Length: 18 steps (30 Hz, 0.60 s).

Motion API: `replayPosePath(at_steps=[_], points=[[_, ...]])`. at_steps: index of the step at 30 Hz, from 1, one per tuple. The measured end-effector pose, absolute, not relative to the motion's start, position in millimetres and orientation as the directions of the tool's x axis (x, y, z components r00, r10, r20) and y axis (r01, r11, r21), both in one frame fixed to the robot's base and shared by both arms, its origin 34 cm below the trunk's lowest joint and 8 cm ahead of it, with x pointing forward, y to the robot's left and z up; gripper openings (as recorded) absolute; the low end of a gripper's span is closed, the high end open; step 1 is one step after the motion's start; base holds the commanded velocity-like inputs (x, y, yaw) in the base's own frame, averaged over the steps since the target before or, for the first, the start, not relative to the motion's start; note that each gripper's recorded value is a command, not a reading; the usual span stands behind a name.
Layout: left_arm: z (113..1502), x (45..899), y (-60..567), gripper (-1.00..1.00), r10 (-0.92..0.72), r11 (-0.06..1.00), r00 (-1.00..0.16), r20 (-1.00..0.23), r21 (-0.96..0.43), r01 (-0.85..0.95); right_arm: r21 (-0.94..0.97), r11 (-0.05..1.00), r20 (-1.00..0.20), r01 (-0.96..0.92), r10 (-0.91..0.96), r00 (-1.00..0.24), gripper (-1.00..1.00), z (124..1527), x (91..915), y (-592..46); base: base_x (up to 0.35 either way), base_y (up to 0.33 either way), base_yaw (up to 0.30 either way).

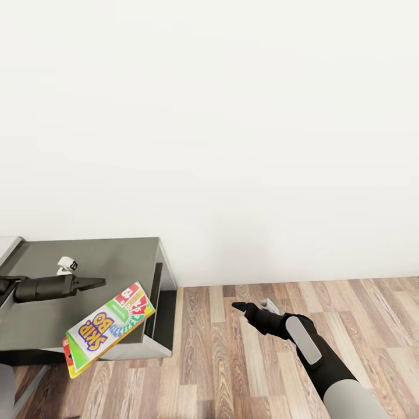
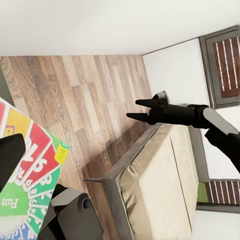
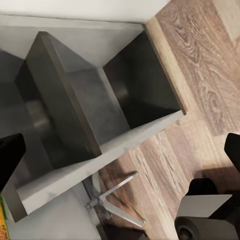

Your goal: Put all the toys in the child's room - the three board games (two on the bed and one on the table), the two jigsaw puzzles on the table, and the tennis ball on the table - inside the toy box on the table in the child's room.

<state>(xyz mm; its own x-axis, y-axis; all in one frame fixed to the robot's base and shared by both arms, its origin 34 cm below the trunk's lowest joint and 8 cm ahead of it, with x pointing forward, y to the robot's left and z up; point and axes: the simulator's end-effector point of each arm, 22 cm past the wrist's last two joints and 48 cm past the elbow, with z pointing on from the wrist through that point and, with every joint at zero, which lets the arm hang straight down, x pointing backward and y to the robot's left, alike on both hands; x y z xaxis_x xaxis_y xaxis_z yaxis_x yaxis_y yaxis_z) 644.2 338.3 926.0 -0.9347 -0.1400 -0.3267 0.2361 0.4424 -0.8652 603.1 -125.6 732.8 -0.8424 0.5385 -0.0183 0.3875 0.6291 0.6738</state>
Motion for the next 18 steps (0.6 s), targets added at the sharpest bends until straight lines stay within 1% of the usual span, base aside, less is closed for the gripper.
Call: replayPosePath(at_steps=[7, 12, 18], points=[[931.0, 644.4, 337.7, 1.00, -0.144, 0.440, -0.935, -0.323, -0.867, 0.232, 0.676, 0.629, -0.027, 0.383, 0.541, -0.841, 1.00, 737.3, 605.8, -126.9, 0.000, 0.000, -0.031], [934.9, 644.6, 337.7, 1.00, -0.152, 0.439, -0.938, -0.312, -0.872, 0.219, 0.679, 0.633, -0.072, 0.372, 0.562, -0.824, 1.00, 741.5, 616.1, -131.9, 0.000, 0.000, -0.003], [939.2, 644.8, 335.9, 1.00, -0.151, 0.437, -0.937, -0.315, -0.871, 0.223, 0.684, 0.633, -0.094, 0.363, 0.569, -0.817, 1.00, 746.9, 621.5, -131.9, 0.000, 0.000, 0.000]])
